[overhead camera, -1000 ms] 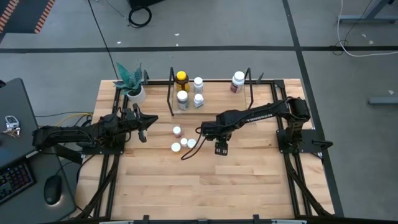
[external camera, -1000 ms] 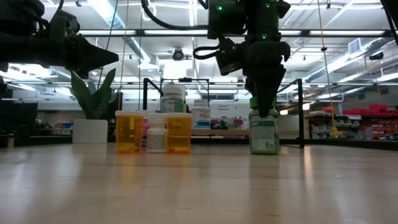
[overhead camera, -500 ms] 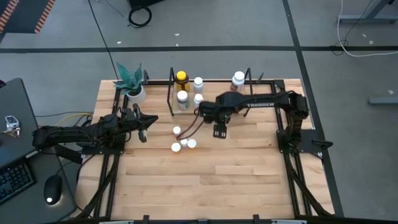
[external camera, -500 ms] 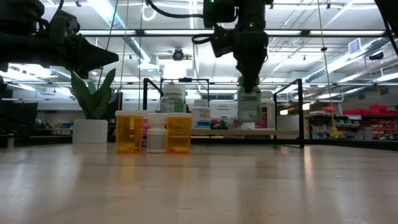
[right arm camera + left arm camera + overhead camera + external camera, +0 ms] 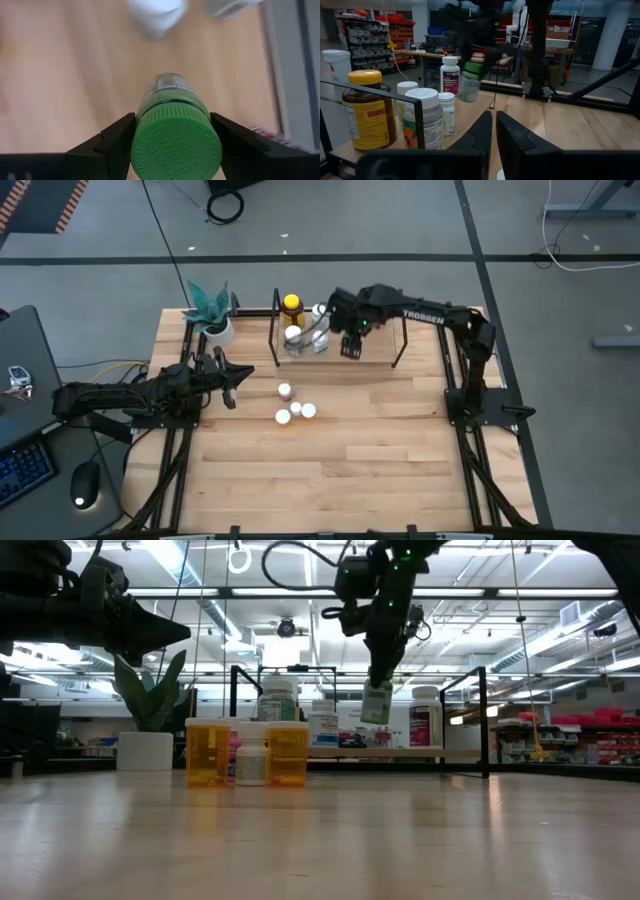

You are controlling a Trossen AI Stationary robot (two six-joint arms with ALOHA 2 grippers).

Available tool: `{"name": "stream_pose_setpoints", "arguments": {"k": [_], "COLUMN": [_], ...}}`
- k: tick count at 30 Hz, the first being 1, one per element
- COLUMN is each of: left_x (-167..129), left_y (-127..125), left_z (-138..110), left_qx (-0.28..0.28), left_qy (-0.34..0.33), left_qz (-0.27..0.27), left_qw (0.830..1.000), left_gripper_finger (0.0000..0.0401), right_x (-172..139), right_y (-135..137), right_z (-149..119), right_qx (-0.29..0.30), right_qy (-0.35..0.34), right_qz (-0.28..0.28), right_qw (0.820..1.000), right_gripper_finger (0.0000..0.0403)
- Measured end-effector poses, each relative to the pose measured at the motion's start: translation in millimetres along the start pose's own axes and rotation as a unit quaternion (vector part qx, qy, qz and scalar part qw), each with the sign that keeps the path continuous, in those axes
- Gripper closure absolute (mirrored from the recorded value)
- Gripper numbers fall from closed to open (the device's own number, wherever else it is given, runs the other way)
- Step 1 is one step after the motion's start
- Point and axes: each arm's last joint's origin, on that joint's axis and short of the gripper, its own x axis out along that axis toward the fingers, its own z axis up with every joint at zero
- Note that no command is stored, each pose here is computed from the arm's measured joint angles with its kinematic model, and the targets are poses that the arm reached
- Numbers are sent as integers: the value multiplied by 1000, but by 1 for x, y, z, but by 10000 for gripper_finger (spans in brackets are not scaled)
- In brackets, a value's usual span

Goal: Pick and place medicine bottles onto shelf by color
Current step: Put the green medicine bottle on the shelf

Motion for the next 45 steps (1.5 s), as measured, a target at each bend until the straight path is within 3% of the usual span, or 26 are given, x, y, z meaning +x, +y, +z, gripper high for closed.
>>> {"name": "stream_pose_setpoints", "arguments": {"k": [6,13,24,34,41,45], "left_x": [0,0,0,0,0,0], "left_y": [0,0,0,0,0,0], "left_z": [0,0,0,0,0,0], "left_qx": [0,0,0,0,0,0], "left_qy": [0,0,0,0,0,0], "left_qz": [0,0,0,0,0,0], "left_qw": [1000,1000,1000,1000,1000,1000], "left_gripper_finger": [363,364,366,365,371,365], "right_x": [3,14,22,-3,-6,2], "right_y": [-43,-74,-81,-102,-132,-141], "right_z": [5,0,1,4,26,35], "right_qx": [27,51,59,85,94,98], "right_qy": [-60,-88,-120,-140,-100,-56], "right_qz": [-15,1,4,-11,-22,9], "right_qw": [998,995,991,986,990,994], "right_gripper_finger": [158,158,158,158,158,158]}}
